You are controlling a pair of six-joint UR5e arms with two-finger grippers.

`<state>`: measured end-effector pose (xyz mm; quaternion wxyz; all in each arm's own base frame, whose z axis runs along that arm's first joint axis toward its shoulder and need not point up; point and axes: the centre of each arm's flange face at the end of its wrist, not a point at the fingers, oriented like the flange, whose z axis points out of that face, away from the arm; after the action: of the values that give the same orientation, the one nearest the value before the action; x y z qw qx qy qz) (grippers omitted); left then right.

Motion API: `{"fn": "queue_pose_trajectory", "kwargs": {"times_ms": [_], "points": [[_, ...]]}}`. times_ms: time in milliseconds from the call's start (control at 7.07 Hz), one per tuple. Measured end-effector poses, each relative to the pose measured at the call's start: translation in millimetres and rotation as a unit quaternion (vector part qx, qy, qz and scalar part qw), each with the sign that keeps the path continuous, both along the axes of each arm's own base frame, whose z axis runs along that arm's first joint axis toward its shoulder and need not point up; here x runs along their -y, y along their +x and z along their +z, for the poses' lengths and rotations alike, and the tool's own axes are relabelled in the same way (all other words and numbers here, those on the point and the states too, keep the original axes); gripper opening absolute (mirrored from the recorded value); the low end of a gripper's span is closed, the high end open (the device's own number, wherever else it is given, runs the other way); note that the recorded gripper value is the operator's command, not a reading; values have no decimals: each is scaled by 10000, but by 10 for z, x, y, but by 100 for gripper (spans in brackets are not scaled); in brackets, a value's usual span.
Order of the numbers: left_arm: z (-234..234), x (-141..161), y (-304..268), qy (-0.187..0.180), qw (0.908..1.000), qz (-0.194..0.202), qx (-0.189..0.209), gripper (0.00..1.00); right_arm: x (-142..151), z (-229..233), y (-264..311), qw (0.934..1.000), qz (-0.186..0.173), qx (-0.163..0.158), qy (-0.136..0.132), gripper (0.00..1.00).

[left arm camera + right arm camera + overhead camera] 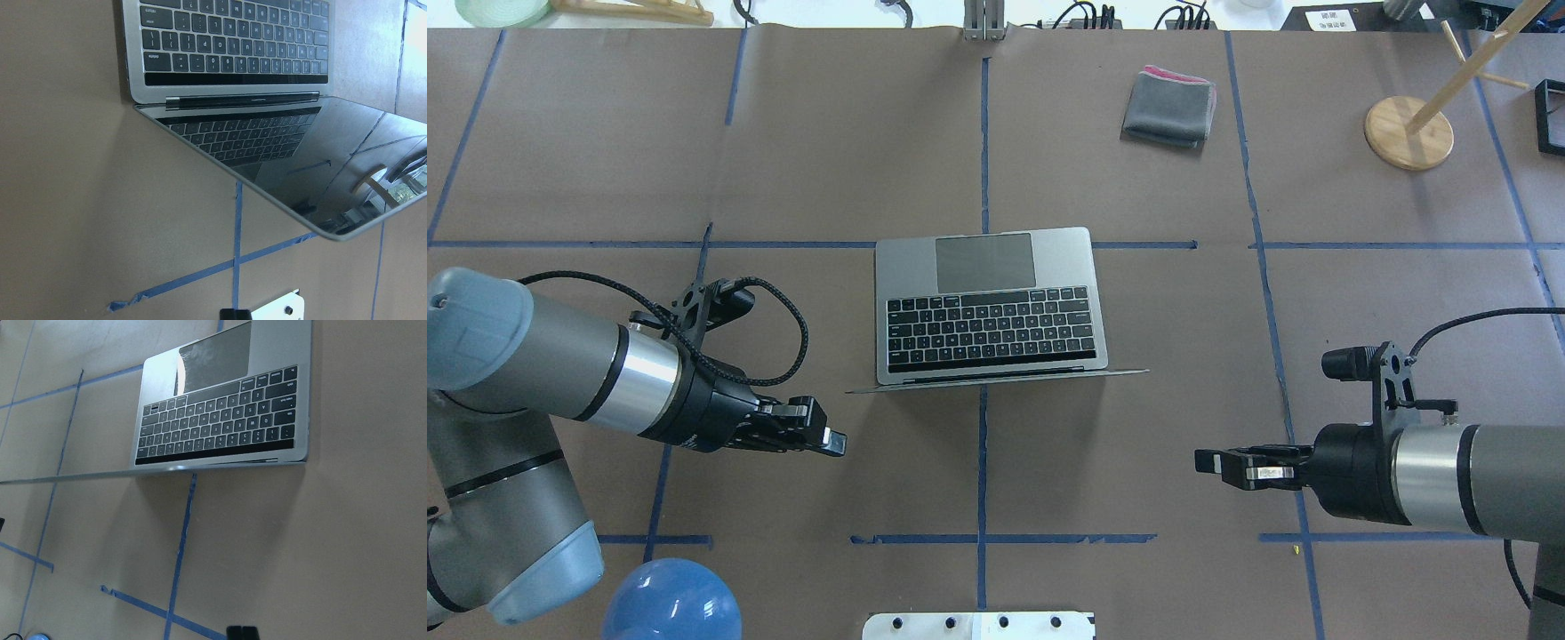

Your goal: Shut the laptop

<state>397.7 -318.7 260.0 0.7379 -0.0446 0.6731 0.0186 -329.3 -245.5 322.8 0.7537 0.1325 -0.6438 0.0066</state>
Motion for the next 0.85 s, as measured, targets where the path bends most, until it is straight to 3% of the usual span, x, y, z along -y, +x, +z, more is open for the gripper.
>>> {"fn": "queue_pose_trajectory", "kwargs": {"times_ms": [424,848], "points": [[-135,18,40,-50,9999,-33,-91,0,120,-272,-182,9993,312,192,-120,0],[-140,24,48,-55,9999,-36,-87,0,233,-428,-378,9984,532,-29,-196,0]]}}
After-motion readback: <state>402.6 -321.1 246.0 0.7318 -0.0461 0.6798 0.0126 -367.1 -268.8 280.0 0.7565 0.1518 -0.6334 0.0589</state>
